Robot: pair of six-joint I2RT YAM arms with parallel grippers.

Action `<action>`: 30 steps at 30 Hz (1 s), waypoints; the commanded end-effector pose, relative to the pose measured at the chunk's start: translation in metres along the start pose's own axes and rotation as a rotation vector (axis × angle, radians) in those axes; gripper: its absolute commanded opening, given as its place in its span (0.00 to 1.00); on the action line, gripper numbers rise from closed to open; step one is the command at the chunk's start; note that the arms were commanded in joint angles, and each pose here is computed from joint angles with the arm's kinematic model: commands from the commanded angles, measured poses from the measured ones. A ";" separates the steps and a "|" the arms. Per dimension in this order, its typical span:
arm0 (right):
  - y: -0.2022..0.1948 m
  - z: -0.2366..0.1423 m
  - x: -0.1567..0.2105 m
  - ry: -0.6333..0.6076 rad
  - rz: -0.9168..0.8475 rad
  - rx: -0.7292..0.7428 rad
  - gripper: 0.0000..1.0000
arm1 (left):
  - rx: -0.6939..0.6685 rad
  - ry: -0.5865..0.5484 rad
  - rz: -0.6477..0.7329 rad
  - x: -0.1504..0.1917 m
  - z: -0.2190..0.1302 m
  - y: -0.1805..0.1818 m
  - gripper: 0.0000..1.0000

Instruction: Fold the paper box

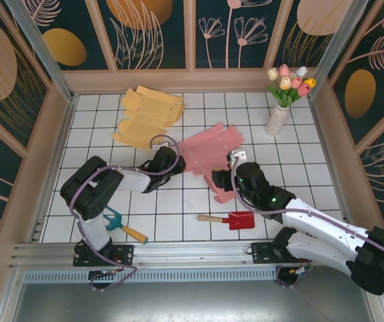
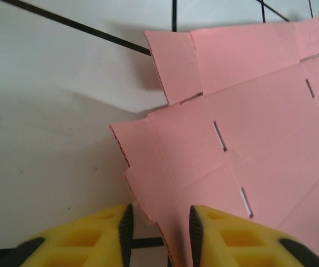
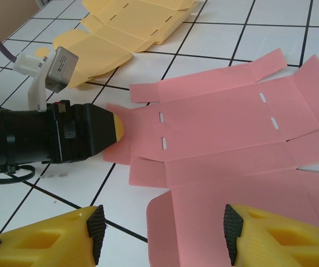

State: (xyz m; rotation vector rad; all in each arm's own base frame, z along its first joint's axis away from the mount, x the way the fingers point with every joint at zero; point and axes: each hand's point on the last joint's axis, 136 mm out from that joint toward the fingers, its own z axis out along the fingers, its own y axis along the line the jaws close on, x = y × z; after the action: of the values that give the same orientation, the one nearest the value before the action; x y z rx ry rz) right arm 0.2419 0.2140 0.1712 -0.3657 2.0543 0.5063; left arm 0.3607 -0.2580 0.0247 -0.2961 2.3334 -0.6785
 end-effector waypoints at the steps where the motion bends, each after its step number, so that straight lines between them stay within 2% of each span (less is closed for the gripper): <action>1: 0.003 -0.003 -0.009 -0.040 -0.005 -0.014 0.62 | 0.087 -0.044 0.040 -0.012 0.003 -0.024 0.12; 2: 0.003 -0.003 -0.008 -0.041 -0.012 -0.015 0.62 | 0.098 -0.058 0.065 -0.017 0.001 -0.029 0.00; 5: 0.001 -0.002 -0.009 -0.044 -0.058 -0.001 0.67 | 0.112 -0.137 0.172 -0.041 -0.013 -0.044 0.00; 7: 0.003 -0.003 -0.012 -0.040 -0.109 -0.005 0.72 | 0.113 -0.236 0.256 -0.062 -0.029 -0.052 0.00; 11: 0.007 -0.010 -0.038 -0.081 -0.182 0.004 0.74 | 0.202 -0.419 0.411 -0.090 -0.068 -0.076 0.00; 15: 0.025 -0.020 -0.074 -0.148 -0.380 -0.047 0.74 | 0.322 -0.556 0.592 -0.092 -0.098 -0.094 0.00; 18: 0.043 -0.025 -0.096 -0.173 -0.626 -0.103 0.75 | 0.336 -0.675 0.702 -0.091 -0.115 -0.092 0.00; 21: 0.047 -0.022 -0.111 -0.129 -0.879 -0.122 0.72 | 0.317 -0.790 0.788 -0.090 -0.129 -0.083 0.00; 23: 0.040 -0.018 -0.119 -0.064 -0.994 -0.118 0.72 | 0.309 -0.825 0.842 -0.085 -0.129 -0.079 0.00; 26: 0.028 -0.013 -0.124 0.014 -1.131 -0.153 0.72 | 0.308 -0.776 0.895 -0.071 -0.112 -0.073 0.00; 30: 0.003 -0.003 -0.124 0.071 -1.243 -0.190 0.67 | 0.350 -0.828 0.889 -0.065 -0.128 -0.066 0.00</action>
State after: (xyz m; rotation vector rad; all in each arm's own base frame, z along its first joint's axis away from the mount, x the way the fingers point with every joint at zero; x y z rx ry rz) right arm 0.3088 0.2288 0.3015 -1.3631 1.5315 -0.0652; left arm 0.3384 -0.2423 0.1420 0.5174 1.4833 -0.3629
